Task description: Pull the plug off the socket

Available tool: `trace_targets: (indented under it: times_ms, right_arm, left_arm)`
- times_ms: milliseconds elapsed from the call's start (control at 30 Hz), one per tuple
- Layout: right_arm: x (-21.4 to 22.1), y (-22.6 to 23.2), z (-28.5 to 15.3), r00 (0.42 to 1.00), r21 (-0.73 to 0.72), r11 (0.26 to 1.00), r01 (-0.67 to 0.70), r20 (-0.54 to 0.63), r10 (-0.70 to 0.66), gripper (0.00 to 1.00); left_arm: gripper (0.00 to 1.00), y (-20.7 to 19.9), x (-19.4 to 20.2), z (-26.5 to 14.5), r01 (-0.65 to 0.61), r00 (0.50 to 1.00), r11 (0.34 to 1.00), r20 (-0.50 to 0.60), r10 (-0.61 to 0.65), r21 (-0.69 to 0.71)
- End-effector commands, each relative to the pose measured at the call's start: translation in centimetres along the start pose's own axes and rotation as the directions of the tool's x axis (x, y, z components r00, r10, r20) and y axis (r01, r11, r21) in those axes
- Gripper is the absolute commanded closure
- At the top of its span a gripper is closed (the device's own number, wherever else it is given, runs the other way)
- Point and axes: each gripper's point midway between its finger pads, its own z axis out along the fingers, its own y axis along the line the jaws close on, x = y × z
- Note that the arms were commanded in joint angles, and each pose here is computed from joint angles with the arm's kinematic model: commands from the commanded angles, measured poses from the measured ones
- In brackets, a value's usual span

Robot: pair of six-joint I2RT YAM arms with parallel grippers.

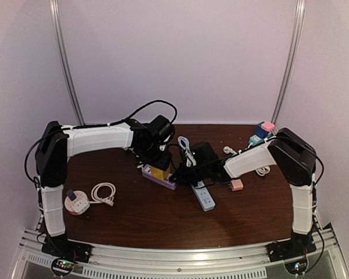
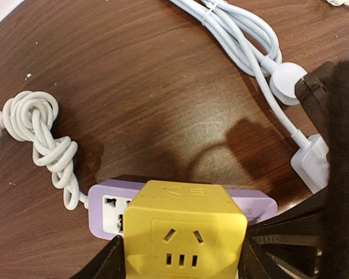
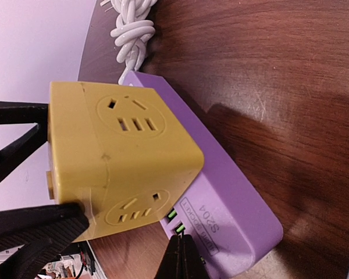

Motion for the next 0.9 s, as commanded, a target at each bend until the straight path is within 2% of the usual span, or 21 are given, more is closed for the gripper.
trace_targets:
  times_ms: [0, 100, 267, 600, 700, 867]
  right_arm:
    - [0.7, -1.3, 0.9, 1.0, 0.047, 0.999, -0.025, -0.01, 0.025, 1.0]
    - [0.8, -1.5, 1.0, 0.999, 0.048, 0.998, -0.034, -0.011, 0.034, 1.0]
    - [1.1, -1.8, 1.0, 0.999, 0.055, 0.998, -0.037, -0.016, 0.038, 1.0]
    - [1.1, -2.1, 1.2, 0.999, 0.064, 0.997, -0.039, -0.016, 0.04, 1.0]
    - [1.1, -2.2, 1.2, 0.999, 0.064, 0.997, -0.038, -0.016, 0.039, 1.0]
    - [1.2, -2.5, 1.4, 0.999, 0.072, 0.997, -0.04, -0.018, 0.042, 1.0]
  left_arm:
    - [0.64, -0.6, 1.9, 0.6, -0.039, 0.995, 0.999, -0.086, 0.041, 0.026]
    - [0.51, -0.1, 2.5, 1.0, -0.051, 0.993, 0.999, -0.106, 0.051, 0.004]
    - [0.41, 0.3, 3.9, 1.7, -0.058, 0.988, 0.998, -0.141, 0.057, -0.004]
    - [0.29, 0.3, 4.2, 2.0, -0.06, 0.986, 0.998, -0.156, 0.062, 0.017]
    - [0.28, 0.5, 4.2, 2.1, -0.059, 0.985, 0.998, -0.159, 0.062, 0.019]
    - [0.39, 0.5, 3.6, 1.9, -0.055, 0.988, 0.998, -0.145, 0.057, 0.019]
